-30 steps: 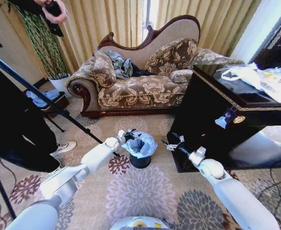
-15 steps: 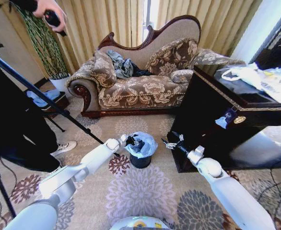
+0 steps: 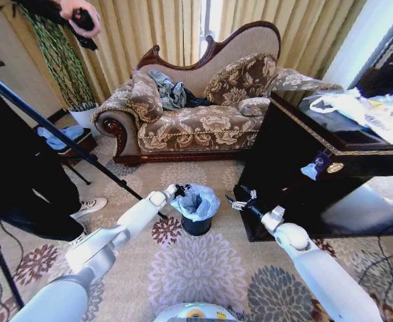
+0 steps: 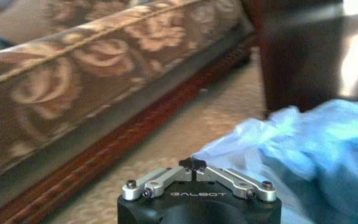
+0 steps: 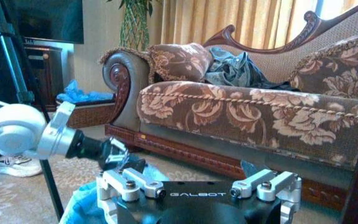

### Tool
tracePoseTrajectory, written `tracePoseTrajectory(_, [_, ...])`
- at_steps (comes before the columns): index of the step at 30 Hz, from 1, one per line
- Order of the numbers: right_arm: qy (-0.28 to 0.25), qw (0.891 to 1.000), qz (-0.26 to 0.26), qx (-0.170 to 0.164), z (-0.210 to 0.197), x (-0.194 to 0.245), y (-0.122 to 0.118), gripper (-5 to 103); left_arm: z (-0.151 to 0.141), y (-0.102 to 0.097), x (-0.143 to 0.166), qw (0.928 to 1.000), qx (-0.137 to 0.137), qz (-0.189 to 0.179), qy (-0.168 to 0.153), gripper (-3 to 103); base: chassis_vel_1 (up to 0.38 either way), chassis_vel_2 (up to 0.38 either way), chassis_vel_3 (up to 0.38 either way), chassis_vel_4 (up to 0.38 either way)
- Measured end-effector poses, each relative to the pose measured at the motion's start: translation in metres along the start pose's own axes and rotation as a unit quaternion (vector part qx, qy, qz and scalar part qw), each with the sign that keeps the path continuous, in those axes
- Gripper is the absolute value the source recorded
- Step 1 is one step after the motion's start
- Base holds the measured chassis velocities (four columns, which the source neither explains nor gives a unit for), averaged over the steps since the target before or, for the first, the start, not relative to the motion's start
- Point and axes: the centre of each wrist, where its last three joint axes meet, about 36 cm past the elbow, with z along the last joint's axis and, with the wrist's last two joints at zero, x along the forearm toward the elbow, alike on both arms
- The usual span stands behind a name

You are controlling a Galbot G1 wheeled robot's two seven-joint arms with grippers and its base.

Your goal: Place a garbage bag over the trash bin.

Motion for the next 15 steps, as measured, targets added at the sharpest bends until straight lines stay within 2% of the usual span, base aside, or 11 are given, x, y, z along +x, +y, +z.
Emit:
tracePoseTrajectory(1, [0.0,1.0,0.0,0.0,0.0,0.0,0.0,100,0.0,0.0,0.0,1.0,0.0,0.0,0.0,0,0.0,0.0,0.0,0.0])
tracePoseTrajectory(4, [0.001,1.0,-0.001,0.001,0.002,0.002,0.003,100,0.003,0.007,-0.002,0.9976,0.048,-0.05,-0.002,0,0.0,0.0,0.0,0.0])
tracePoseTrajectory(5, [0.001,1.0,-0.001,0.001,0.002,0.002,0.003,100,0.003,0.007,-0.002,0.9976,0.048,-0.05,-0.002,0,0.0,0.0,0.0,0.0])
tracePoseTrajectory(7, [-0.002,1.0,-0.005,0.0,0.003,0.003,0.007,100,0.007,0.01,-0.003,0.9909,0.105,-0.084,0.002,0,0.0,0.0,0.0,0.0])
tracePoseTrajectory(8, [-0.002,1.0,-0.005,0.0,0.003,0.003,0.007,100,0.007,0.01,-0.003,0.9909,0.105,-0.084,0.002,0,0.0,0.0,0.0,0.0])
tracePoseTrajectory(9, [-0.003,1.0,-0.006,-0.001,0.003,0.003,0.008,100,0.008,0.011,-0.003,0.9886,0.119,-0.092,0.003,0,0.0,0.0,0.0,0.0])
tracePoseTrajectory(11, [-0.008,1.0,-0.014,-0.004,0.004,0.006,0.014,100,0.017,0.008,-0.001,0.9774,0.18,-0.11,0.009,0,0.0,0.0,0.0,0.0])
tracePoseTrajectory(12, [-0.009,1.0,-0.018,-0.006,0.005,0.006,0.016,100,0.02,0.004,-0.001,0.9737,0.197,-0.113,0.011,0,0.0,0.0,0.0,0.0])
tracePoseTrajectory(13, [-0.009,1.0,-0.018,-0.006,0.005,0.006,0.016,100,0.02,0.004,-0.001,0.9737,0.197,-0.113,0.011,0,0.0,0.0,0.0,0.0])
tracePoseTrajectory(14, [-0.017,0.999,-0.03,-0.012,0.007,0.008,0.023,100,0.027,-0.006,-0.001,0.965,0.236,-0.114,0.014,0,0.0,0.0,0.0,0.0])
tracePoseTrajectory(15, [-0.024,0.999,-0.041,-0.017,0.009,0.009,0.03,100,0.03,-0.012,-0.002,0.9606,0.253,-0.115,0.013,0,0.0,0.0,0.0,0.0])
